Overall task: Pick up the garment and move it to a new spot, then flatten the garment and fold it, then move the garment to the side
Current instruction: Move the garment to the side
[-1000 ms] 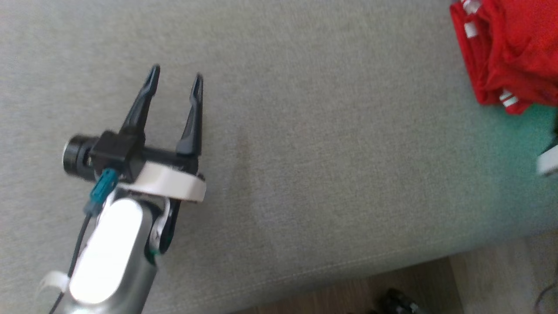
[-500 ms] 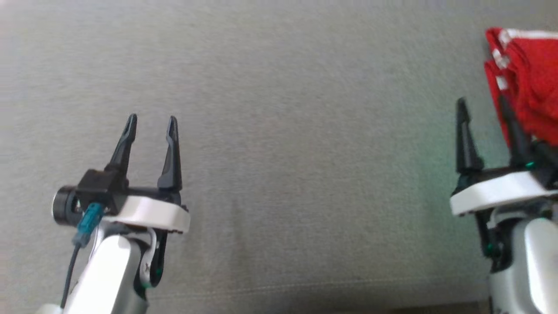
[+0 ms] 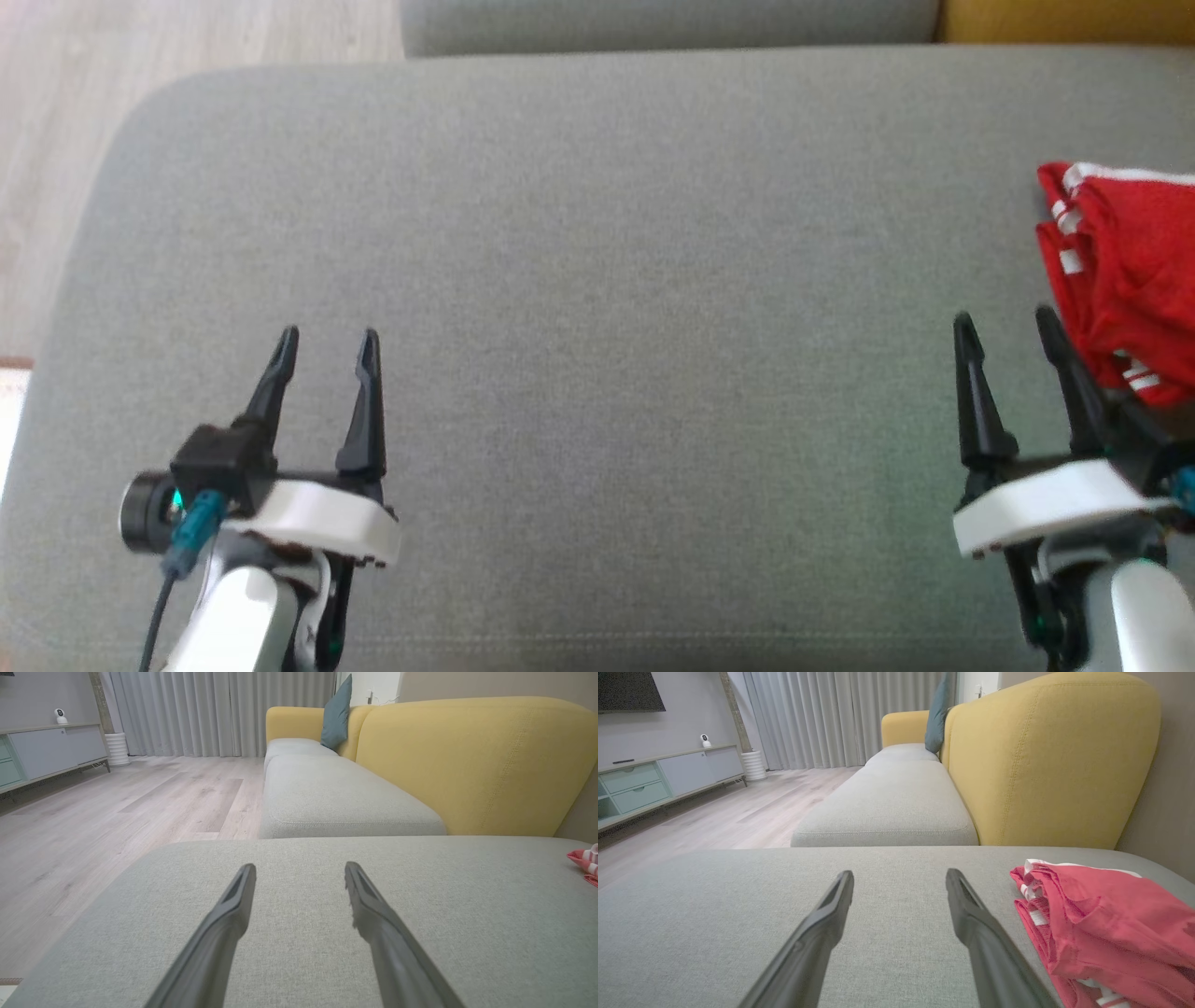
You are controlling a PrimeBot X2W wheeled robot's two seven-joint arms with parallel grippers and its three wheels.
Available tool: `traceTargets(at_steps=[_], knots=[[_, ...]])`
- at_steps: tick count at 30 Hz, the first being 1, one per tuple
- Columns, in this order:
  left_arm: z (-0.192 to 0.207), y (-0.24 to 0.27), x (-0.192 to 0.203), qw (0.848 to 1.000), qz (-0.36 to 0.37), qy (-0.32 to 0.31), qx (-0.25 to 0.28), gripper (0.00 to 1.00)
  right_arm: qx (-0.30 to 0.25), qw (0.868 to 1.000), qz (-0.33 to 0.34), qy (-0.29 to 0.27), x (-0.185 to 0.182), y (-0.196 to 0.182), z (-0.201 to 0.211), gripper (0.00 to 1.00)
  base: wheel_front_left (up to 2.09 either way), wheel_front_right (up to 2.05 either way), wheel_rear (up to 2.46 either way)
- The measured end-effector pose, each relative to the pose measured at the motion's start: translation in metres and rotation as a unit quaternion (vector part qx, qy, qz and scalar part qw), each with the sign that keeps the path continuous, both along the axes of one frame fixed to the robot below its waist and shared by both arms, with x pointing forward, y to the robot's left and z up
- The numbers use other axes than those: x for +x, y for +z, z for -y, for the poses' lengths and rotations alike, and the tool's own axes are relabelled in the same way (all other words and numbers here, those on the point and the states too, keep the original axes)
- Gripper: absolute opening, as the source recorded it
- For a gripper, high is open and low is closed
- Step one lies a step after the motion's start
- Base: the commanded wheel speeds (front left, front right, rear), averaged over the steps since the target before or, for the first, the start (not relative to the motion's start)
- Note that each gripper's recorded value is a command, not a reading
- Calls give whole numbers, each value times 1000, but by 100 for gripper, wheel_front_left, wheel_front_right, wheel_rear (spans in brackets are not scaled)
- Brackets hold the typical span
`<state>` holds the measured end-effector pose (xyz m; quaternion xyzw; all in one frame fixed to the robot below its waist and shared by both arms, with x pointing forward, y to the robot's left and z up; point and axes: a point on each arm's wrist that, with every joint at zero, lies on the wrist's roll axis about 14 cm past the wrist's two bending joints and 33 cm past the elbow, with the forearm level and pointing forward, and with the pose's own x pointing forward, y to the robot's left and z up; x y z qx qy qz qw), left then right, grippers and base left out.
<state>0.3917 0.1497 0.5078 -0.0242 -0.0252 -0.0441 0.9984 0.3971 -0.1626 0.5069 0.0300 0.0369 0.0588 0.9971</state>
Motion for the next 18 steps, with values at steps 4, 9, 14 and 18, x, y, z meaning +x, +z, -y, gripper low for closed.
traceTargets(at_steps=[4,9,14,18], knots=[[-3,0,-11,1000,-3,3,0,100,1,1000,-5,-5,-16,0,3,100,0,0,0],[-6,-6,-27,1000,-11,3,2,100,6,1000,-8,-7,-32,1,5,100,0,0,0],[-7,-12,-36,1000,-20,1,6,100,5,1000,-4,-7,-41,5,5,100,0,0,0],[-8,-13,-36,1000,-21,3,3,100,4,1000,-5,-6,-43,6,4,100,0,0,0]])
